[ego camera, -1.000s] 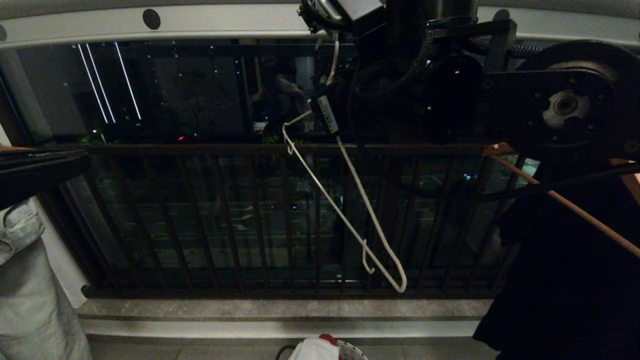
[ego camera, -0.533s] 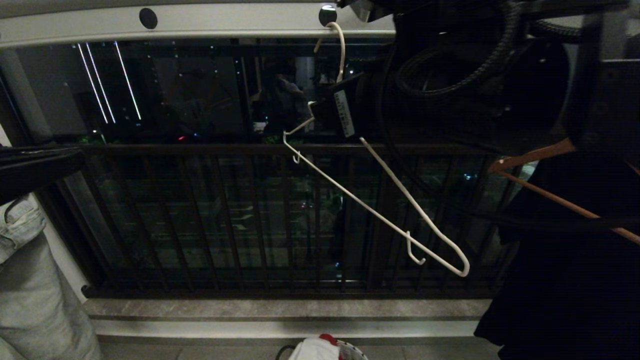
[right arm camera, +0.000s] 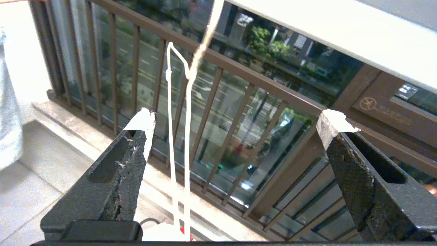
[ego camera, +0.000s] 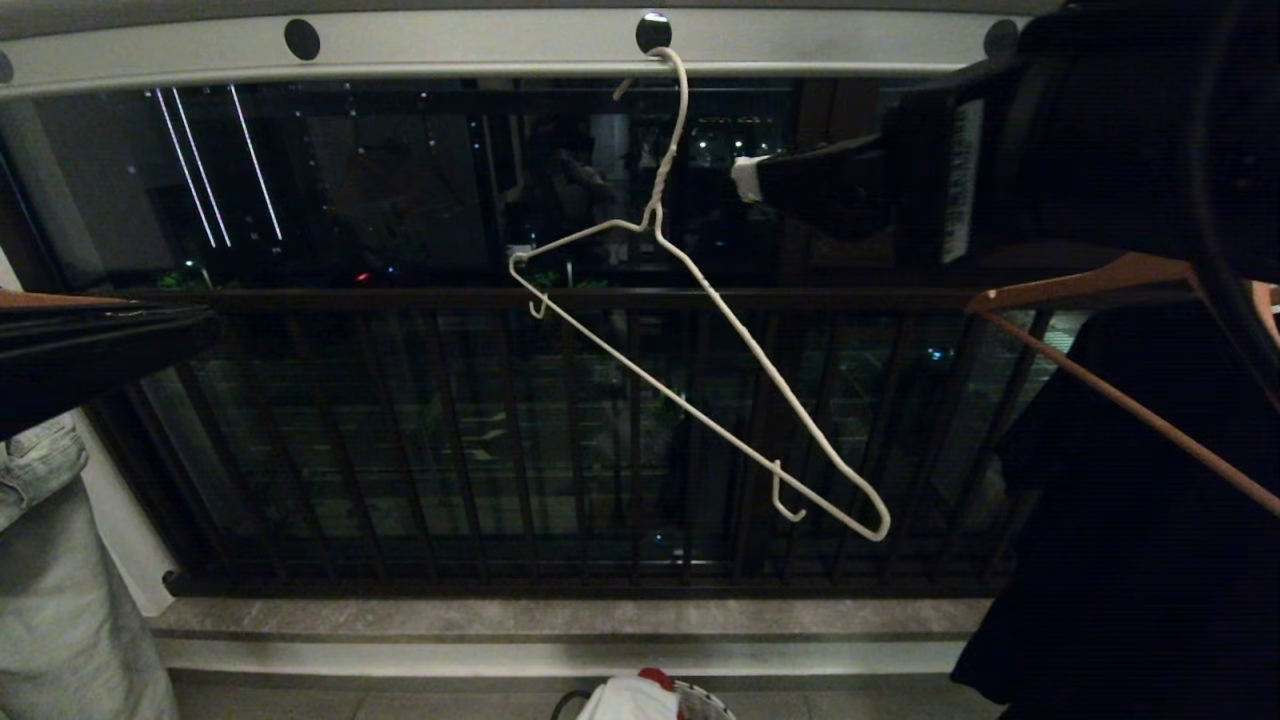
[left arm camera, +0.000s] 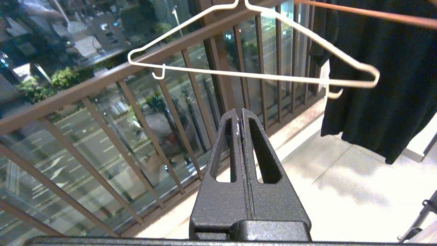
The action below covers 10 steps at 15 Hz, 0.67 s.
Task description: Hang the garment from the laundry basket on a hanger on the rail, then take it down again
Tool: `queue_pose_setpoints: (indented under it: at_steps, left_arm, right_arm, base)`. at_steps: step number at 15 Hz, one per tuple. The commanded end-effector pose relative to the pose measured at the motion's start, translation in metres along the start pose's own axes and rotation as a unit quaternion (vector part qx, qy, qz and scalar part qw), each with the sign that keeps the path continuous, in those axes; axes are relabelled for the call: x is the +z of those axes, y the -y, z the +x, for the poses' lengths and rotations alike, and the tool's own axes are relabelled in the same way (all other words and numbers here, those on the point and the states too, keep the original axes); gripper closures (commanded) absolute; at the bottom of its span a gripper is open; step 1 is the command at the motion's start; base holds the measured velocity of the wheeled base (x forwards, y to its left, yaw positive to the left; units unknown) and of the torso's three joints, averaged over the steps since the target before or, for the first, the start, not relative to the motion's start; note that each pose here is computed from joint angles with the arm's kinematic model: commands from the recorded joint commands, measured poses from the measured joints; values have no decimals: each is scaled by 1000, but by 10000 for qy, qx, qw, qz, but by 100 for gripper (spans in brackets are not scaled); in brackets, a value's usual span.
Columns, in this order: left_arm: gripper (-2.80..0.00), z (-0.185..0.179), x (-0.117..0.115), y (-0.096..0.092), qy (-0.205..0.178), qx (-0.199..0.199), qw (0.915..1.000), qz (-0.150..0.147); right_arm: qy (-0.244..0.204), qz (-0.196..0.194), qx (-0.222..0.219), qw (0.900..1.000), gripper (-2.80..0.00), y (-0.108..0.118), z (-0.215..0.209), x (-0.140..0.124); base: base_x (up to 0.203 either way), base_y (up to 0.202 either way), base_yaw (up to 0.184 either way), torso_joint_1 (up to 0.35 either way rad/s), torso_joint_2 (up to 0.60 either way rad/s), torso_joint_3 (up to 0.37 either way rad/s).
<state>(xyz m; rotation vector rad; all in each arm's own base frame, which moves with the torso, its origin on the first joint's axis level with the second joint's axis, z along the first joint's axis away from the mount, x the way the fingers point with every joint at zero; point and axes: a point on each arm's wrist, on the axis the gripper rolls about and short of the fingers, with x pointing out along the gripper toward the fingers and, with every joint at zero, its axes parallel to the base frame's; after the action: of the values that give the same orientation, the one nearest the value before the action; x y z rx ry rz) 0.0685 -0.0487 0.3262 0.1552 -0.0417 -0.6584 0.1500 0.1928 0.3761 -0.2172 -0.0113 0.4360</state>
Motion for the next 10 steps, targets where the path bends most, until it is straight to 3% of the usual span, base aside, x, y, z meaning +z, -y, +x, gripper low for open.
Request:
queue_pose_setpoints:
  at_steps: [1, 6, 10]
  left_arm:
    - [0, 8, -3, 0, -139, -26, 9999, -8]
    - [0, 16, -9, 0, -311, -53, 9995, -10]
    - [0, 11, -16, 2, -351, -82, 9993, 95]
  right_arm:
    - [158, 76, 8, 9998, 0, 17, -32, 0]
    - [164, 55, 185, 9997, 0, 30, -58, -12]
    - [3, 19, -152, 9999, 0, 42, -57, -23]
  base:
    - [0, 0, 0, 0, 0, 0]
    - [0, 0, 0, 0, 0, 0]
    - [0, 0, 0, 0, 0, 0]
